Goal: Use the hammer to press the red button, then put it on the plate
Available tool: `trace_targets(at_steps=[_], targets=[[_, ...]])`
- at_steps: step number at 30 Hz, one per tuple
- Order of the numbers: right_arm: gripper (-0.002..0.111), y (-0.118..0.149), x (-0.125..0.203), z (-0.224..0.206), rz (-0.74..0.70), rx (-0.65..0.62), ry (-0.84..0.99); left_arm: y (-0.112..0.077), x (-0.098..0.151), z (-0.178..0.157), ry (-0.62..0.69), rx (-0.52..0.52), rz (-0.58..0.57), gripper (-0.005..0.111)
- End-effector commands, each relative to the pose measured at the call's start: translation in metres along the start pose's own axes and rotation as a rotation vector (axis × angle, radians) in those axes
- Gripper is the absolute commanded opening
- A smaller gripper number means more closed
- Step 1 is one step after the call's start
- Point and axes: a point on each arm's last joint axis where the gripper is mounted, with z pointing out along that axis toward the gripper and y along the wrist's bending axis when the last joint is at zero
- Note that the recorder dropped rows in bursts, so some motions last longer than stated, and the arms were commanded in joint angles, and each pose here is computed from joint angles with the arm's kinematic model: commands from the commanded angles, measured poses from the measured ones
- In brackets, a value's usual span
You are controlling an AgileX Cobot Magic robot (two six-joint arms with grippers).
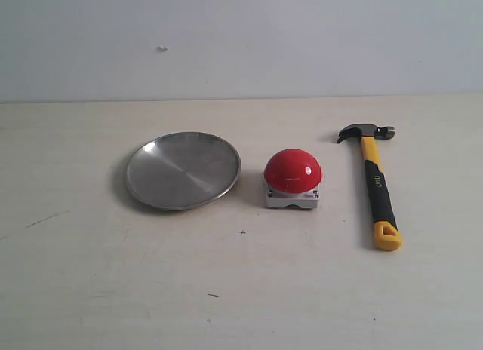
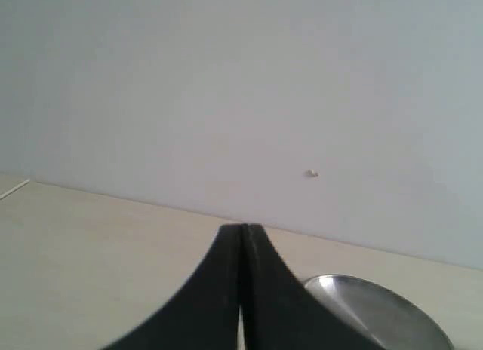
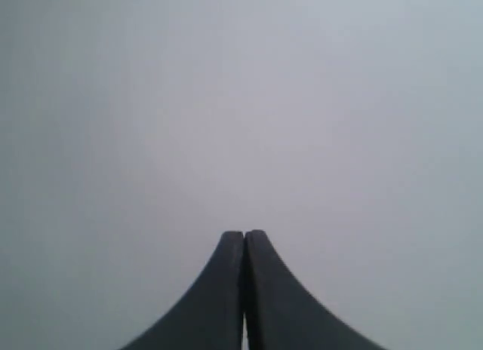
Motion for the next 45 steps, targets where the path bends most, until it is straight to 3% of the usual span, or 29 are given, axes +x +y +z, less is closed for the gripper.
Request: trace_targets(at_steps=[1, 5, 8, 11, 16, 19, 21, 23, 27, 31, 33, 35, 36, 38, 42, 44, 45], targets=[[0.0, -0.006, -0.014, 0.026, -0.088, 0.22, 0.076, 0.0, 0.0, 0.0, -0.004, -0.002, -0.001, 0.0], [0.0, -0.008, -0.009, 0.07, -0.149, 0.336, 0.193, 0.0, 0.0, 0.0, -0.003, 0.001, -0.002, 0.0], [0.0, -0.004, 0.008, 0.118, -0.293, 0.328, 0.372, 0.0, 0.0, 0.0, -0.003, 0.001, -0.002, 0.0], [0.0, -0.009, 0.046, 0.165, -0.354, 0.344, 0.607, 0.0, 0.0, 0.0, -0.003, 0.001, -0.002, 0.0], [0.0, -0.026, 0.108, 0.228, -0.322, 0.453, 0.858, 0.0, 0.0, 0.0, -0.003, 0.001, -0.002, 0.0], [0.0, -0.039, 0.139, 0.252, -0.476, 0.432, 0.954, 0.0, 0.0, 0.0, -0.003, 0.001, -0.002, 0.0], [0.0, -0.051, 0.156, 0.262, -0.538, 0.488, 0.98, 0.0, 0.0, 0.0, -0.003, 0.001, -0.002, 0.0], [0.0, -0.069, 0.176, 0.272, -0.695, 0.545, 1.032, 0.0, 0.0, 0.0, -0.003, 0.001, -0.002, 0.0], [0.0, -0.097, 0.193, 0.283, -1.169, 0.607, 1.188, 0.0, 0.0, 0.0, -0.003, 0.003, -0.002, 0.0], [0.0, -0.124, 0.175, 0.28, -1.288, 0.909, 1.182, 0.0, 0.0, 0.0, -0.003, 0.003, -0.002, 0.0], [0.0, -0.142, 0.168, 0.276, -1.264, 0.945, 1.201, 0.0, 0.0, 0.0, -0.003, 0.003, -0.002, 0.0], [0.0, -0.152, 0.176, 0.268, -1.226, 0.869, 1.248, 0.0, 0.0, 0.0, -0.003, 0.003, -0.002, 0.0], [0.0, -0.15, 0.186, 0.266, -1.18, 0.764, 1.267, 0.0, 0.0, 0.0, -0.003, 0.003, -0.002, 0.0], [0.0, -0.136, 0.21, 0.264, -1.016, 0.44, 1.289, -0.001, 0.001, 0.0, 0.0, 0.009, -0.002, 0.0], [0.0, -0.09, 0.239, 0.255, -0.866, -0.283, 1.282, -0.001, 0.001, 0.0, 0.0, 0.009, -0.002, 0.0], [0.0, -0.069, 0.238, 0.255, -0.726, -0.499, 1.271, -0.001, 0.001, 0.0, 0.0, 0.009, -0.002, 0.0], [0.0, -0.068, 0.23, 0.262, -0.637, -0.493, 1.279, -0.001, 0.001, 0.0, 0.0, 0.009, -0.002, 0.0]])
